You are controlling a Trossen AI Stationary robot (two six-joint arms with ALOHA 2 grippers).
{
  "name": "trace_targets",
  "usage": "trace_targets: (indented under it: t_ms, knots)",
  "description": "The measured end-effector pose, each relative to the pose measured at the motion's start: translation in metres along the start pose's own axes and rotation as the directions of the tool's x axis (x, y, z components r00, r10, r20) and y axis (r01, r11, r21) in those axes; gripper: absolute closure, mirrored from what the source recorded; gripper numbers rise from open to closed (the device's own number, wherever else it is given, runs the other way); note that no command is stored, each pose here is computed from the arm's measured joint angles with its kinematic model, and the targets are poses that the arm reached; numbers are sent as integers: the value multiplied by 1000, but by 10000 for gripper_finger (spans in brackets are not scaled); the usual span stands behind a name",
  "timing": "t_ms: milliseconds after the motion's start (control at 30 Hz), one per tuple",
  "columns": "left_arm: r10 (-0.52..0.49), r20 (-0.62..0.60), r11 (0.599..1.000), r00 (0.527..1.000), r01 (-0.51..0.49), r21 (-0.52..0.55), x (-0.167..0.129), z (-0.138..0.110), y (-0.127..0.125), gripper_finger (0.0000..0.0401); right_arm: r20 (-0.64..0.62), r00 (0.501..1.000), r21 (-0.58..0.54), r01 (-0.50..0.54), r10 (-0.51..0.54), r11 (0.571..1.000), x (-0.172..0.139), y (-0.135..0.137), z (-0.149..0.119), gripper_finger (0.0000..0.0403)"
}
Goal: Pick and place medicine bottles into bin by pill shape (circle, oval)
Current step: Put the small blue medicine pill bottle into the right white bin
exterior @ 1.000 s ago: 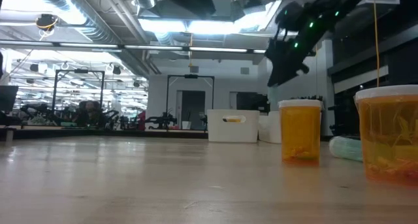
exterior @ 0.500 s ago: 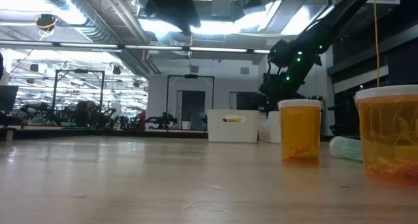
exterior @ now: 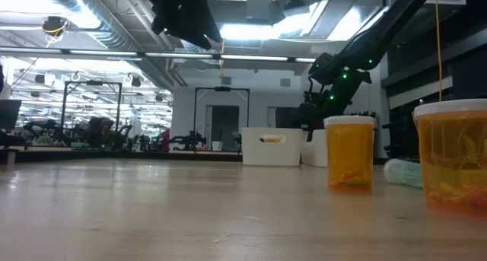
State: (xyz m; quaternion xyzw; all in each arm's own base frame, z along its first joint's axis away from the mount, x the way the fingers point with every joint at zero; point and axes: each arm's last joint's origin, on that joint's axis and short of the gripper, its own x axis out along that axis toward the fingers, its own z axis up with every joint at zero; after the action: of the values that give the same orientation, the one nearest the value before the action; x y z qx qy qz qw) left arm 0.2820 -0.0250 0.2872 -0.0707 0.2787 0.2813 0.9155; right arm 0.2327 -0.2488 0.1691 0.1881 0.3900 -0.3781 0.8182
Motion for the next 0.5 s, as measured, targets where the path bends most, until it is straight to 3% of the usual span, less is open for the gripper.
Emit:
trace_targets:
  t_ms: [500]
  knots:
    - [-3,-1,1000,1000,3,4,-1,-1,-1,202,1,1000,-2,19,-19,1000,0,0,0,222]
